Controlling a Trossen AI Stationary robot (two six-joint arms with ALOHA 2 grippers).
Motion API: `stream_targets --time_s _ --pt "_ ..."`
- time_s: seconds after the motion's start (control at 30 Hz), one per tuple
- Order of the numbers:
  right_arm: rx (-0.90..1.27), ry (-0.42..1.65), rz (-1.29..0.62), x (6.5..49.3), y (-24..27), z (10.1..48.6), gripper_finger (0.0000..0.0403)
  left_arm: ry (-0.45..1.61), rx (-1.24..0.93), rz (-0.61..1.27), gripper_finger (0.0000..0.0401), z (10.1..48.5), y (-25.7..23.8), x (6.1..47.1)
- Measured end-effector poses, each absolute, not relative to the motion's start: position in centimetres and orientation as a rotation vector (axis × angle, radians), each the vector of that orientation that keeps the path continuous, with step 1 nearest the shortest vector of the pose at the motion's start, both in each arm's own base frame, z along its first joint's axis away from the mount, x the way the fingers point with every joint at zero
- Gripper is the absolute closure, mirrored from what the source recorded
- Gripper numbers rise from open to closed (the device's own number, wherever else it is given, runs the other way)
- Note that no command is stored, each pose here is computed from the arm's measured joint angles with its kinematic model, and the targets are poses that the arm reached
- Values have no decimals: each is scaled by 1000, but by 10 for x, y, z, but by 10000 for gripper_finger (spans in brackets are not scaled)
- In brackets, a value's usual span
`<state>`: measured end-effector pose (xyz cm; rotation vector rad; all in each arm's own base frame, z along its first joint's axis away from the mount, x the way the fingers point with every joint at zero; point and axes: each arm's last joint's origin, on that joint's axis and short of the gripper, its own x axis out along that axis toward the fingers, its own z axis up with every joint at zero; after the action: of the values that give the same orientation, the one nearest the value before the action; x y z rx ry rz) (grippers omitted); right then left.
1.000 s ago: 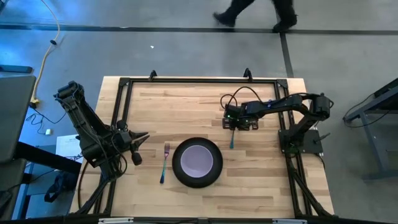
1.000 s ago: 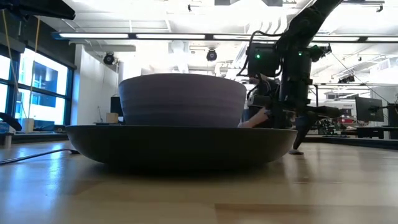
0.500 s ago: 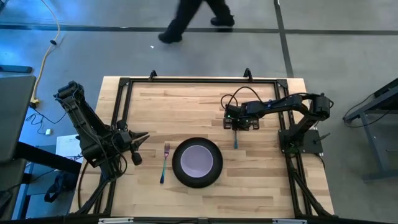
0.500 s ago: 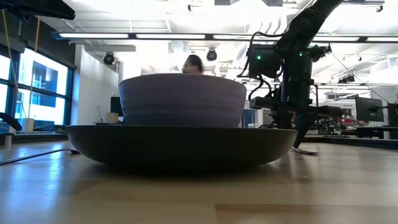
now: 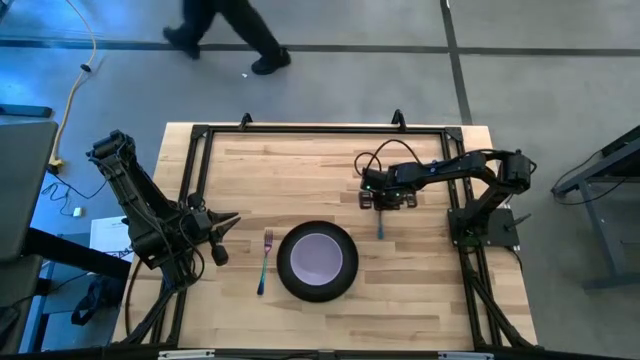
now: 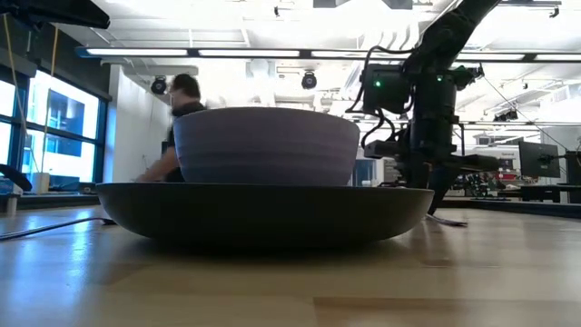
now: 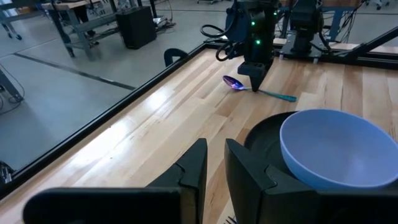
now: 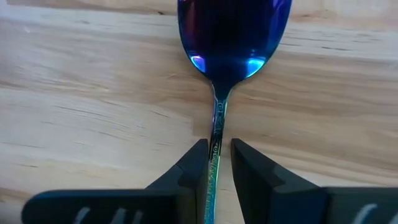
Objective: Set table place
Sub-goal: Put the violet spoon into the violet bowl
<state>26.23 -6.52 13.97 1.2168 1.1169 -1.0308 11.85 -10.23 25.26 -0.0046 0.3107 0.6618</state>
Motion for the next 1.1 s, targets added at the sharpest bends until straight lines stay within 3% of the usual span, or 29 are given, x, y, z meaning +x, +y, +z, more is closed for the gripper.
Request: stream_targets --time_s 0.37,0.57,1.1 --pt "1165 1180 -1000 259 -64 139 347 309 -9 662 355 253 -102 119" --pt "1123 1203 -972 259 -62 139 395 306 -17 662 355 253 -103 119" --pt "967 1258 -860 262 -46 139 402 302 -31 665 355 253 -102 119"
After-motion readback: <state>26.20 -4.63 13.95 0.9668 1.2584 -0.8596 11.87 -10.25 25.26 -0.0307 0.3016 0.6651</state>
